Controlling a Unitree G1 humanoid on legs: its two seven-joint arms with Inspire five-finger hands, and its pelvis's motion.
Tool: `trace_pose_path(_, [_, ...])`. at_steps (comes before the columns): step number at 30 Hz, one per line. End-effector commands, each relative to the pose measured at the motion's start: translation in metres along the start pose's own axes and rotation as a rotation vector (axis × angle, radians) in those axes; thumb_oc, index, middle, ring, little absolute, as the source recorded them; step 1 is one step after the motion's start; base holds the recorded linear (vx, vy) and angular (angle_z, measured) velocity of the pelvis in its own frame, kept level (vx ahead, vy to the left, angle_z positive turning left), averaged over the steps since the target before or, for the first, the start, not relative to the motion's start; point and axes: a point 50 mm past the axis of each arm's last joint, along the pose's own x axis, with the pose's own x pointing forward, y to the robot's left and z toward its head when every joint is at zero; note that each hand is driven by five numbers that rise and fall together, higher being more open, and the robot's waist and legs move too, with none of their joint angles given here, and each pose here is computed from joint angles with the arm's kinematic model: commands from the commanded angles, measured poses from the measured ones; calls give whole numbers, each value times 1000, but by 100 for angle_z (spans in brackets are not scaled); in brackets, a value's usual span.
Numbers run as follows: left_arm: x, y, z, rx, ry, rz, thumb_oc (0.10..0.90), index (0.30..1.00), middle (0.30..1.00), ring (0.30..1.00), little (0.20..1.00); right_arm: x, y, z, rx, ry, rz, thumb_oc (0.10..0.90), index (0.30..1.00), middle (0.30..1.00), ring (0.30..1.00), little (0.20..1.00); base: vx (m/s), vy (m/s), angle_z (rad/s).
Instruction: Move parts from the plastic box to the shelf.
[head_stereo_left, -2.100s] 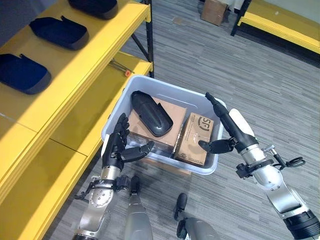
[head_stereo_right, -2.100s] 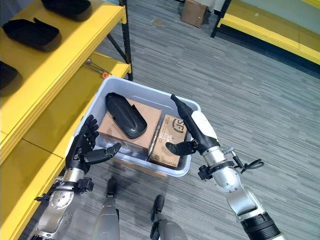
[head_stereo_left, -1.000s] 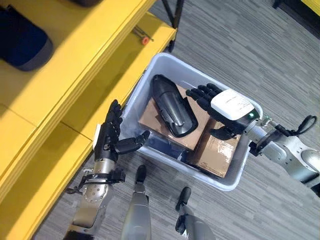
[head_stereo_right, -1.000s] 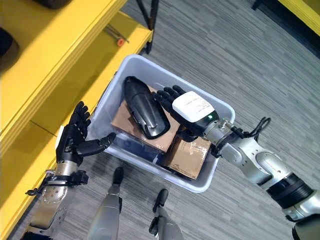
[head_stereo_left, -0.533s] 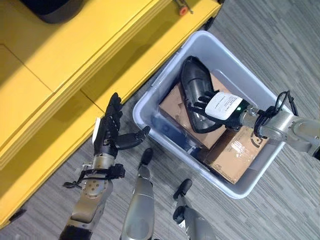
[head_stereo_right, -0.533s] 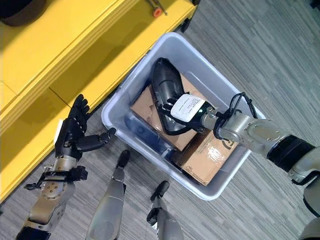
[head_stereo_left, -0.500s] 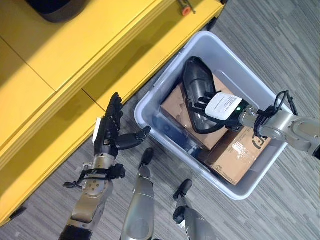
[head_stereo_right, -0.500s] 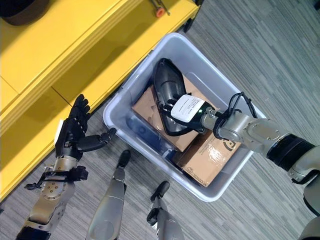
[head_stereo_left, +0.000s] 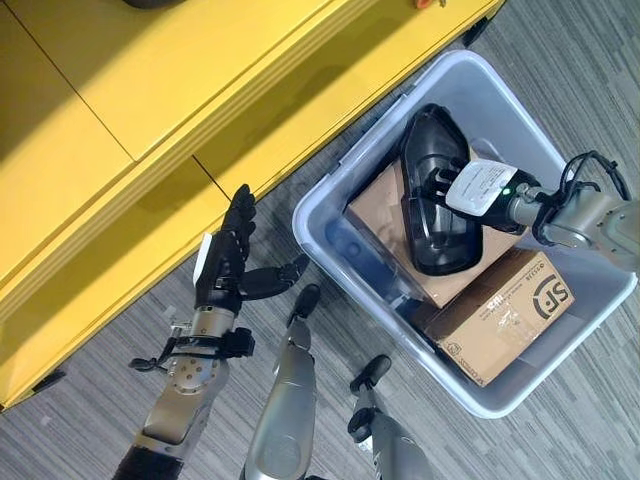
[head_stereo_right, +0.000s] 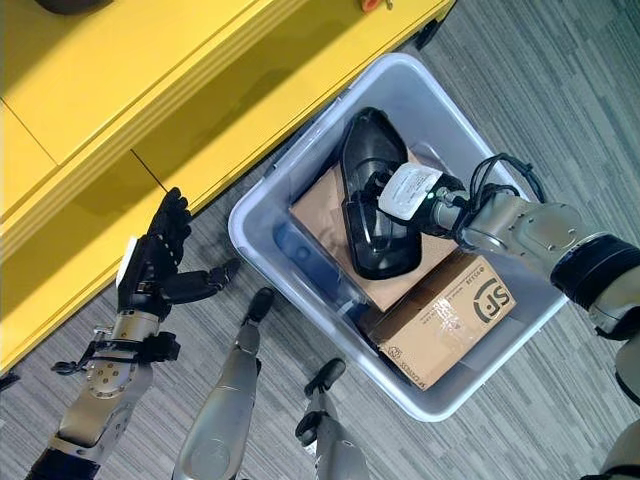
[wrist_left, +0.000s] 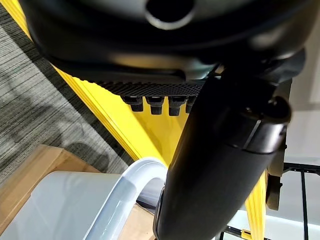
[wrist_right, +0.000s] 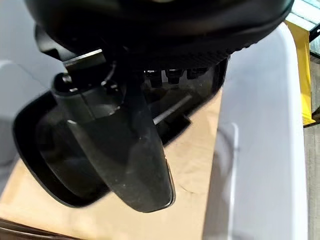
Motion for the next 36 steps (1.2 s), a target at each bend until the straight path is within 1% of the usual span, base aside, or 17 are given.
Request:
trace_pose_path(1, [7,1,53,33,-279,-68,900,1000,1000,1000,1000,-23,-14,-49,-85,175,-11,900,1000,1000,1000,1000,11,-2,6])
trace_pose_path(10, [8,4,56,40,-290,-52,900,1000,1000,1000,1000,-34,5,-67,-103,266,60,900,1000,1000,1000,1000,5,0,2])
trace_pose_path(17, [8,4,58,21,-306,-32,900,1000,1000,1000,1000,-34,16,-69,-102,290,89,900,1000,1000,1000,1000,3,-1,3])
trace_pose_path(29, [9,2,57,-18,-314,-2,900,1000,1000,1000,1000,-19,7,-55,-117,236,47,900,1000,1000,1000,1000,1,1,4])
trace_pose_path(30, [9,2,57,-20,-316,5,900,1000,1000,1000,1000,-13,1,-46,-127,194,24,900,1000,1000,1000,1000,-3,6,5])
trace_pose_path(36, [9,1,58,-17,-324,-2,900,1000,1000,1000,1000,-6,0,-27,-132,108,24,900,1000,1000,1000,1000,-2,-3,3])
